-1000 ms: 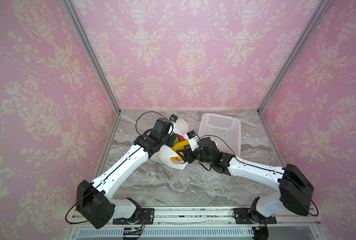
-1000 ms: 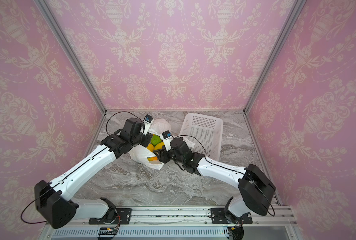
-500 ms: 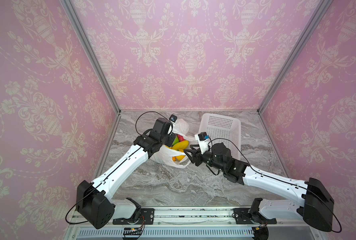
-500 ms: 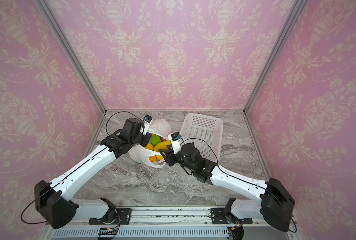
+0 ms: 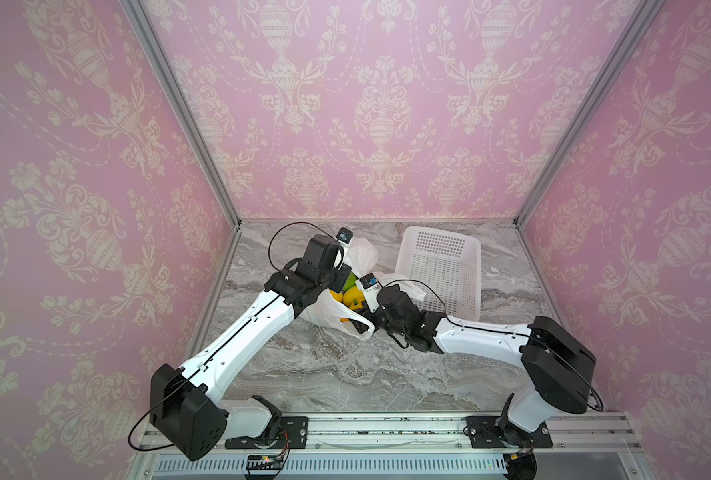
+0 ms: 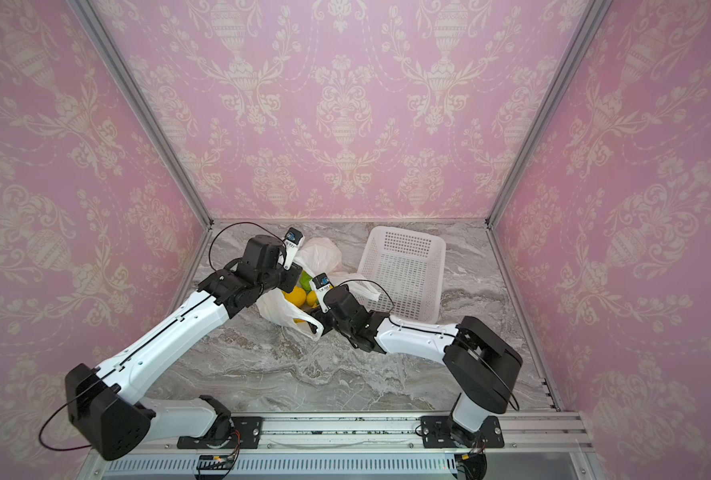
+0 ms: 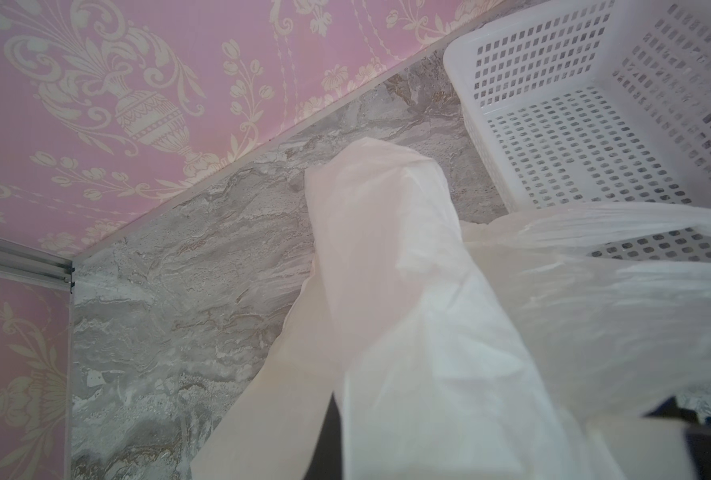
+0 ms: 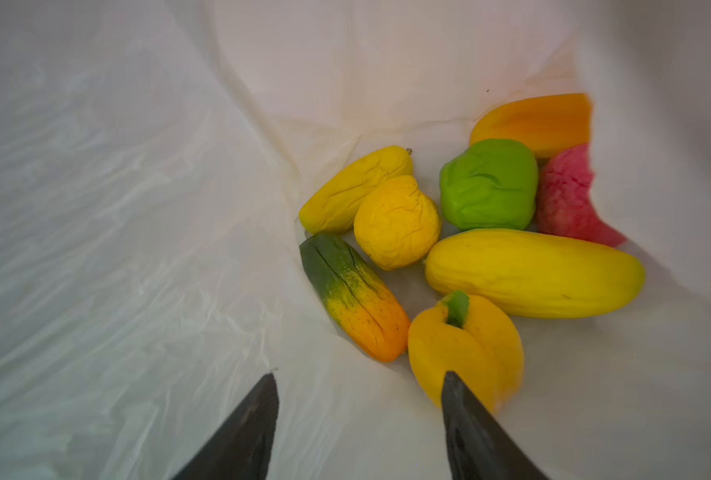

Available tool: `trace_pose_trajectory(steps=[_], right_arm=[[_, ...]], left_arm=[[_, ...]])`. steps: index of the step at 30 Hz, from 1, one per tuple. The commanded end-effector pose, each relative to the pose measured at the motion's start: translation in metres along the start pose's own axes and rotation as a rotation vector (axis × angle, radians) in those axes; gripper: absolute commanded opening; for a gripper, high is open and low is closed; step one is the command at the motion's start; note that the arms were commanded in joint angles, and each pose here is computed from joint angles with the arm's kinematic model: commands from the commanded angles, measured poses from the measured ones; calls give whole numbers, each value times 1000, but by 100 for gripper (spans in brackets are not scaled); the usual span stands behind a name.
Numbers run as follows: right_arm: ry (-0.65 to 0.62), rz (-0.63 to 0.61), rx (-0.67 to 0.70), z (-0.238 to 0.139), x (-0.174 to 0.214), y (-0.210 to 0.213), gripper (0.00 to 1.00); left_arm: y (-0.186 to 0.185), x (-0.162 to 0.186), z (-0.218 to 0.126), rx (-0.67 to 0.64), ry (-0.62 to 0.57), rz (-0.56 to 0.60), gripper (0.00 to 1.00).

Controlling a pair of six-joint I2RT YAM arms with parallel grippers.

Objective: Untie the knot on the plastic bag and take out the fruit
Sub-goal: 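Lower the right gripper into the bag and grasp the green-orange papaya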

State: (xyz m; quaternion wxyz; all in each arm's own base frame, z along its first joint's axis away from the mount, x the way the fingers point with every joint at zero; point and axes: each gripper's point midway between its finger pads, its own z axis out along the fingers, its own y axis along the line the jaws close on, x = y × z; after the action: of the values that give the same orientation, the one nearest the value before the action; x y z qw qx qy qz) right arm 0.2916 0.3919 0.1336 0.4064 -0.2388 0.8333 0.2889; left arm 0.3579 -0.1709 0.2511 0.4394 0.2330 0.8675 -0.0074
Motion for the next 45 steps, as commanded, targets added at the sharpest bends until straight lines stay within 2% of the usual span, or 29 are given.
trace_pose_trajectory(steps=[1, 5, 7, 11, 15, 20, 25, 33, 40, 45], right_arm=[[-6, 18, 2, 22, 19, 10, 67], [40, 44, 7, 43, 43, 19, 67], [58, 41, -2, 50, 49, 26, 73], [98, -53, 12, 59, 60, 48, 86], [97, -88, 75, 62, 58, 44, 98], [11, -124, 151, 52, 25, 30, 99], [-20, -127, 213, 54, -1, 16, 91], [86, -128, 50, 92, 17, 44, 85], [160, -135, 61, 120, 38, 42, 93], [188, -136, 74, 131, 51, 36, 94]], left_arm=[[7, 0, -5, -19, -10, 14, 0], [13, 0, -8, -53, -19, 24, 0], [15, 0, -9, -63, -23, 26, 0], [15, 0, -8, -64, -18, 24, 0], [15, 1, -7, -63, -17, 18, 0], [16, 2, -4, -65, -11, 15, 0], [17, 1, -5, -52, -11, 2, 0], [17, 3, -4, -50, -8, 1, 0], [18, 2, -4, -55, -12, -1, 0], [18, 2, -4, -51, -9, -1, 0]])
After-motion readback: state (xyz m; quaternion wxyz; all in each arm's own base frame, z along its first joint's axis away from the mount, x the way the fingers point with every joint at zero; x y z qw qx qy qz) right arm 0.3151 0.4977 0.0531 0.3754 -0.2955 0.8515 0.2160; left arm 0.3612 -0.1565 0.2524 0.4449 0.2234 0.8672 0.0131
